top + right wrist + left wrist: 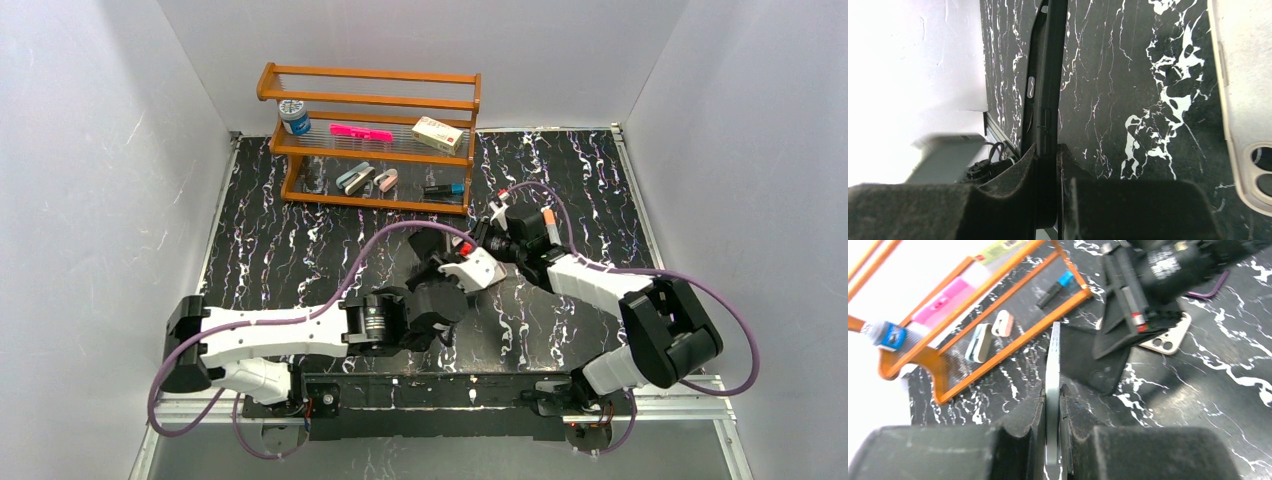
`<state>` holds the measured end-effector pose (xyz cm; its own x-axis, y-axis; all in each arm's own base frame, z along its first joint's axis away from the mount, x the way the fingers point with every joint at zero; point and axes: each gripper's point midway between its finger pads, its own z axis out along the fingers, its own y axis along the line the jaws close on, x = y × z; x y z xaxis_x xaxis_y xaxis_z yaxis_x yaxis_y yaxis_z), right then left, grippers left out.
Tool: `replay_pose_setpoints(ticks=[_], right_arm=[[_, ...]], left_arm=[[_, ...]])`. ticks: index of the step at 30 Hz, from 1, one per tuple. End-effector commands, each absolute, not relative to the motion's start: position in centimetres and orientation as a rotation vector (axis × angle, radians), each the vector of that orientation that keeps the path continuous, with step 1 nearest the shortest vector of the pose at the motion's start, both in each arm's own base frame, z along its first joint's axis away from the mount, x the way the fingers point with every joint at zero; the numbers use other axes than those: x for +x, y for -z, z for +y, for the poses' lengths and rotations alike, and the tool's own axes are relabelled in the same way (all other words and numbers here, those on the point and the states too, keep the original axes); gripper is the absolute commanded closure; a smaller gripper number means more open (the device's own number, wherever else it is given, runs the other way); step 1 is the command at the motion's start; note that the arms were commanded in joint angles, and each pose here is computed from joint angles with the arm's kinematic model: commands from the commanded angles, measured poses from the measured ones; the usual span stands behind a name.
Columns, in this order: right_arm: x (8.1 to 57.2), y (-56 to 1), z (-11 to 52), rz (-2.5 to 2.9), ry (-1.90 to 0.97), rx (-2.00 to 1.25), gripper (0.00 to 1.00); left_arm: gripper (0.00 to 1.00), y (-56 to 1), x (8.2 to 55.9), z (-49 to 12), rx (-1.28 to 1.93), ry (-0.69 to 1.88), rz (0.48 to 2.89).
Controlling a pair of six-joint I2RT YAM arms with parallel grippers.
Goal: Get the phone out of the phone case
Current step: Remove the phone case from the phone, then place the phone case at the center of the board.
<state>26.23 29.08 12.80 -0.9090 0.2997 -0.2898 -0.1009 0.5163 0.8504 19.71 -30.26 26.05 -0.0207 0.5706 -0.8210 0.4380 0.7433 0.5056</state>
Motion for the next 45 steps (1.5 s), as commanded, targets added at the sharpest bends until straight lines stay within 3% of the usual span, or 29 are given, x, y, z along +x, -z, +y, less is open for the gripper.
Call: replay_pose_setpoints(ticks=[1, 20, 36, 39, 45], right_arm=[[25.3, -15.5, 27.2, 2.289, -1.388, 0.015, 0.99], [16.6, -7.9, 16.3, 2.599, -1.062, 0.29, 0.99], [15.4, -7.1, 13.7, 2.62, -0.913, 0.517, 0.97], [15.4, -6.3, 13.6, 2.636, -0.899, 0.536, 0.93], [16.1, -5.8, 13.2, 2.633, -0.85, 0.566, 0.67]], left_arm=[[1.0, -30.5, 21.2, -24.4, 0.579, -0.224, 1.622], [1.0, -29.2, 23.3, -19.7, 0.455, -0.269, 1.686], [1.0, -29.5, 23.3, -19.5, 0.442, -0.241, 1.678], [1.0, -29.3, 23.4, -19.8, 0.452, -0.242, 1.678], [1.0, -29.3, 23.4, -20.0, 0.457, -0.239, 1.681]])
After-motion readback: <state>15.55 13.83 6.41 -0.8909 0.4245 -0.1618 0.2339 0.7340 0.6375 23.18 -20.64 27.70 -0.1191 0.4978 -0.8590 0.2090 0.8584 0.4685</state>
